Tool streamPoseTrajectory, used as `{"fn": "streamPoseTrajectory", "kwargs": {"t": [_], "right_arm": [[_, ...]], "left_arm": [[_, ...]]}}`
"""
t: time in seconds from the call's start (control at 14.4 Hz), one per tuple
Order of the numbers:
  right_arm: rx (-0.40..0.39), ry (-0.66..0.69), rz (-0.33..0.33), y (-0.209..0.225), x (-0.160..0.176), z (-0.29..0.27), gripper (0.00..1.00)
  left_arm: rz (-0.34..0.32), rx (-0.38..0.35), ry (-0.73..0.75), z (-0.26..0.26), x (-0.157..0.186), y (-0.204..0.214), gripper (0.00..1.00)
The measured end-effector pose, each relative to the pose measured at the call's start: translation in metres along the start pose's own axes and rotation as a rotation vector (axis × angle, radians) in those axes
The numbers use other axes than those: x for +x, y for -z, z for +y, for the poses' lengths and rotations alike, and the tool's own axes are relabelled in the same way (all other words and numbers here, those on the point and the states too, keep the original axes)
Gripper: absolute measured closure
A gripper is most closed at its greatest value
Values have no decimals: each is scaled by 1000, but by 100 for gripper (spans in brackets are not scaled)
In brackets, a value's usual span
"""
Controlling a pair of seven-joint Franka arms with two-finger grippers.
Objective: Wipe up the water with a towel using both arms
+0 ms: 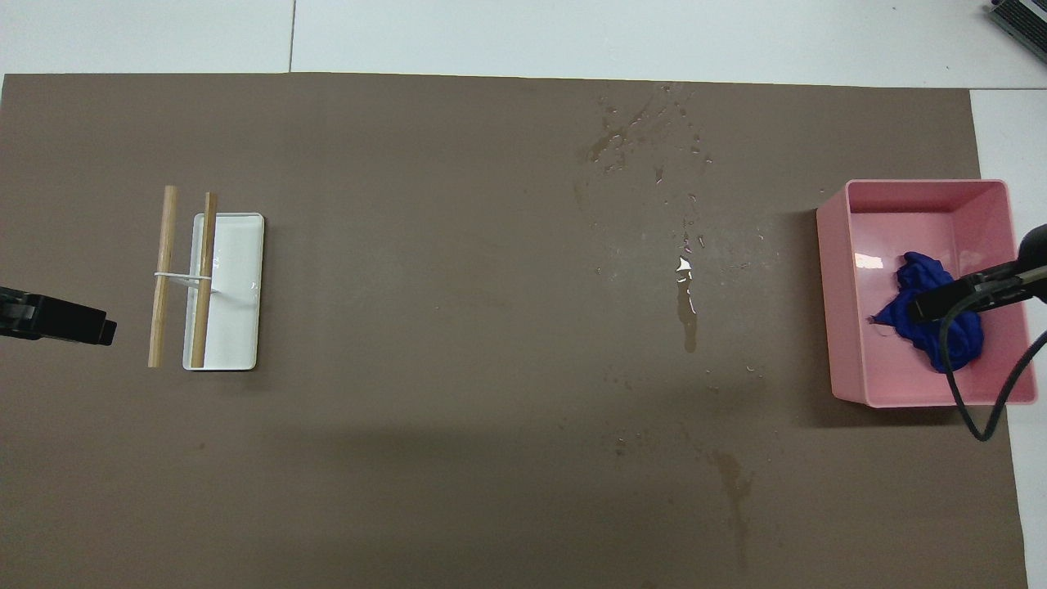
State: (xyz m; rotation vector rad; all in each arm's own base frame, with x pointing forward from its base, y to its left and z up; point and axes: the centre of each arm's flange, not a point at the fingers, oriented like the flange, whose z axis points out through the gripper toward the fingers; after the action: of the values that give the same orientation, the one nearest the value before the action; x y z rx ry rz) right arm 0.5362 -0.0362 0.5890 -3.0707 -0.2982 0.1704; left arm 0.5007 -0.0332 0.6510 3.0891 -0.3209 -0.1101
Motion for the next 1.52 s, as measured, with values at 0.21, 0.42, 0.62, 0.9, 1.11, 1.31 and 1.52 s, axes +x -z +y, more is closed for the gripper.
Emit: {"fn": "streamPoseTrajectory", "kwargs": {"t": [0.21, 0.42, 0.62, 0.9, 1.11, 1.31, 1.52], "right_arm": [[6, -44, -17, 6, -5, -17, 0], [0, -46, -15, 7, -2, -41, 0], [-3, -54, -11, 9, -1, -59, 0], [7, -62, -4, 12, -3, -53, 0], [8, -62, -4, 12, -3, -53, 0], [8, -59, -7, 11, -2, -54, 0], [9, -65, -9, 9, -2, -52, 0]], "left_arm": [[0, 0, 0, 0, 0, 0, 0], [0, 0, 0, 0, 0, 0, 0], [0, 0, 0, 0, 0, 0, 0], [0, 0, 0, 0, 0, 0, 0], [0, 0, 0, 0, 0, 0, 0], [0, 0, 0, 0, 0, 0, 0], [0, 0, 0, 0, 0, 0, 0]]}}
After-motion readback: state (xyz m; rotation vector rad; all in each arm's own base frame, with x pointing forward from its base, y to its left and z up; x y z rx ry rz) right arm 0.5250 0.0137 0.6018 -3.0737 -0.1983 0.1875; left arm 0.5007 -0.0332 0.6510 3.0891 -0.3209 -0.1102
